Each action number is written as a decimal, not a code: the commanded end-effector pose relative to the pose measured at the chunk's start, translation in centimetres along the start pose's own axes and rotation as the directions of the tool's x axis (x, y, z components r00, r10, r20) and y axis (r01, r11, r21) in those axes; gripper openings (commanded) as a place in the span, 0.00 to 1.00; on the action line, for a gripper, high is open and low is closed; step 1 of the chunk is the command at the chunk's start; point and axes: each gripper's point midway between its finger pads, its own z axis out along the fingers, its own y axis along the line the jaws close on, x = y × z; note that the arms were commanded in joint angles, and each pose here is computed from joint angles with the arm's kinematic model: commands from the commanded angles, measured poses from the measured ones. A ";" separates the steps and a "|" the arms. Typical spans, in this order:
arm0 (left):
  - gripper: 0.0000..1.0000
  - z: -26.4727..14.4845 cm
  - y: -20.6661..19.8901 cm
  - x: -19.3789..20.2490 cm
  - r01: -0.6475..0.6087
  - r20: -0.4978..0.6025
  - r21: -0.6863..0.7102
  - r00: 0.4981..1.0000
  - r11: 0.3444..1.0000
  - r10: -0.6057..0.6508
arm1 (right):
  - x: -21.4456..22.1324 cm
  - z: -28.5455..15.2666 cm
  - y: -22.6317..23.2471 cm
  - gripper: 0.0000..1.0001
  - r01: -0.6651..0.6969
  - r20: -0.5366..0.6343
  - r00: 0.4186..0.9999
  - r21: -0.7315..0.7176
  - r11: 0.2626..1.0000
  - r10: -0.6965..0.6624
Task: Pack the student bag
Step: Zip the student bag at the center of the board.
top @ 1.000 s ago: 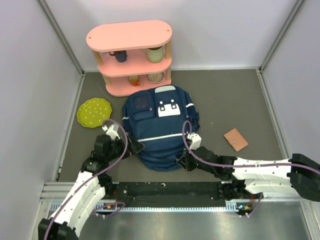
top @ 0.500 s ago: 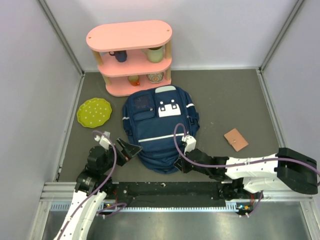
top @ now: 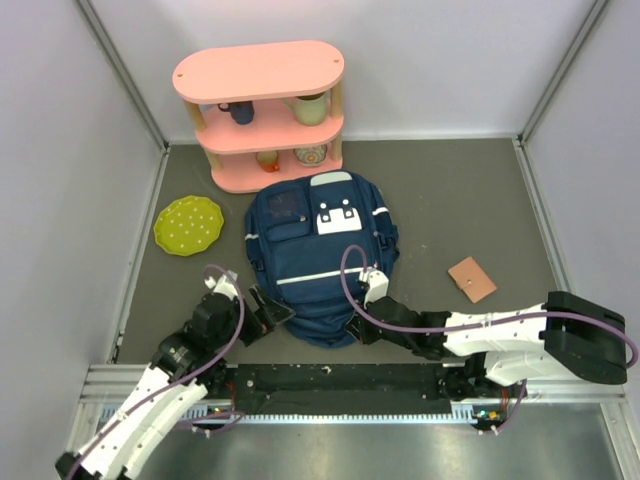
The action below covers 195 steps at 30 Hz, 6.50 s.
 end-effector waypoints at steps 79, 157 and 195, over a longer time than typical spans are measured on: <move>0.00 -4.7 3.6 -5.0 0.057 0.411 -0.246 0.910 0.968 0.051 | -12.4 -0.6 -19.5 0.00 -0.333 0.425 0.897 0.473 0.815 0.120; 0.00 4.5 -3.1 -3.0 -0.079 0.145 -0.051 0.986 0.996 0.086 | -6.2 -2.5 -14.6 0.00 -0.242 0.247 0.955 0.342 0.908 0.162; 0.00 4.9 -6.0 -2.8 -0.092 0.016 0.018 0.996 0.996 0.092 | -7.5 -3.8 -18.4 0.00 -0.338 0.203 0.939 0.377 0.863 0.279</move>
